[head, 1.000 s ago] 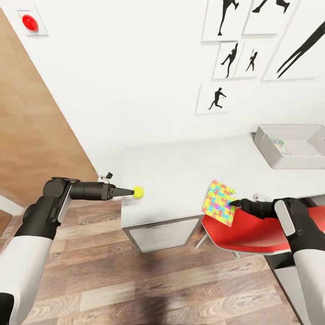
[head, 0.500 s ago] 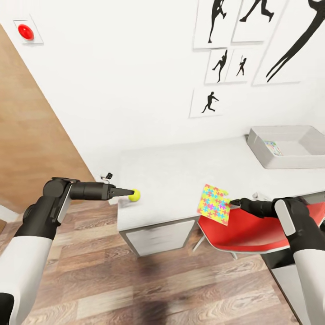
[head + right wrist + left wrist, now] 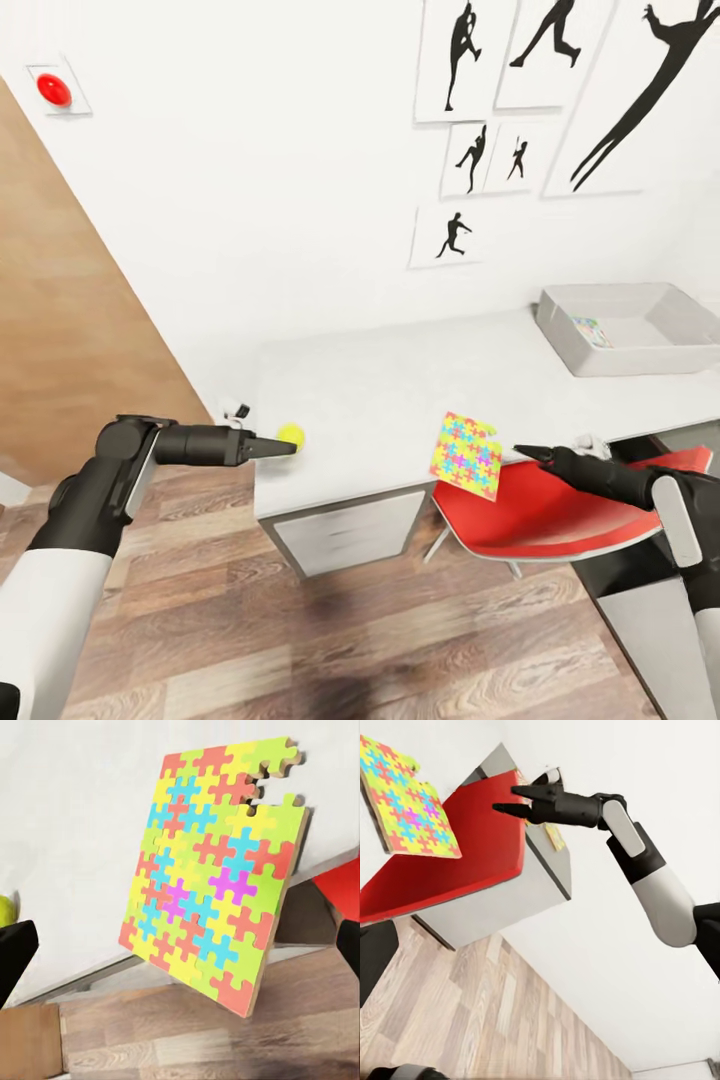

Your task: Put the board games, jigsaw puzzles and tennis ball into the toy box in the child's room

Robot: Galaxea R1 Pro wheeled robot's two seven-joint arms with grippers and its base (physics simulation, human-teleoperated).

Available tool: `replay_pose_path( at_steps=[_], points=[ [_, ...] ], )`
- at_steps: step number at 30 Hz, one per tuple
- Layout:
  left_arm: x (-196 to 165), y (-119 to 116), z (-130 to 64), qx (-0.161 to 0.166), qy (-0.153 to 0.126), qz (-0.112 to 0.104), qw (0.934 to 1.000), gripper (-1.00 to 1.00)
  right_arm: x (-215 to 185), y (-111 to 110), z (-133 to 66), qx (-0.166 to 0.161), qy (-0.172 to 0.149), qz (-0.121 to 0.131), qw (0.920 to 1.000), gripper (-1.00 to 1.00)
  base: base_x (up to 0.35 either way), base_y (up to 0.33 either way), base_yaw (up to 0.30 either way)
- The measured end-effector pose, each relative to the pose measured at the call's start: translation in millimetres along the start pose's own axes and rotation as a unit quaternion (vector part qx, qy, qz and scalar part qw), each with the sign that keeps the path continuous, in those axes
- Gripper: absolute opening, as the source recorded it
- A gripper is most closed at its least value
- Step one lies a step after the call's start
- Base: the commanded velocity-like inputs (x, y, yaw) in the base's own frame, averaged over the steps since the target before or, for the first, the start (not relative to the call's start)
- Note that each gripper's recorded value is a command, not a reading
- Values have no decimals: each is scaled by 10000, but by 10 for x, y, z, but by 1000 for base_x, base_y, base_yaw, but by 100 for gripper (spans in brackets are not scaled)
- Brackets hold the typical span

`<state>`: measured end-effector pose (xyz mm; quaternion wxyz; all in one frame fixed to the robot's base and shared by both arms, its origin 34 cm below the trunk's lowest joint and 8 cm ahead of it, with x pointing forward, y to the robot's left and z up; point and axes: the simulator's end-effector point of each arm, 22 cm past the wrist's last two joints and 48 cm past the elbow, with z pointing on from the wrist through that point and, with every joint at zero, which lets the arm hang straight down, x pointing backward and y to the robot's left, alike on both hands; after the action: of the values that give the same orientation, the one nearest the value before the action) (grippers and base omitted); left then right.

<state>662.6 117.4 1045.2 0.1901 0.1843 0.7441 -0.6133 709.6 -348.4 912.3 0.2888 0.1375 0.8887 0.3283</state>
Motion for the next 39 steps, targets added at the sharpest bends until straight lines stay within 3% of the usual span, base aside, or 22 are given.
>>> replay_pose_path(
  at_steps=[6,11,14,19,29,39],
  points=[
    [206,-2,29,34,31,-142,9999,100,153,168,-318,-667,-257,111,9974,100,0,0,-7],
    [374,-6,39,50,45,-263,9996,100,348,326,-577,-1205,-458,-75,9916,100,0,0,-1],
    [376,-77,27,95,10,-204,9997,100,441,463,-725,-1530,-554,-243,9864,100,0,0,0],
    [312,-360,-14,527,-255,-108,9982,100,513,740,-837,-1929,-743,-397,9776,100,-4,0,0],
    [271,-529,-32,740,-368,-22,9966,100,570,1012,-787,-2242,-1019,-441,9682,100,-3,0,0],
    [272,-533,-33,743,-371,-22,9965,100,549,1042,-766,-2244,-1194,-599,9653,100,0,0,0]
  ],
)
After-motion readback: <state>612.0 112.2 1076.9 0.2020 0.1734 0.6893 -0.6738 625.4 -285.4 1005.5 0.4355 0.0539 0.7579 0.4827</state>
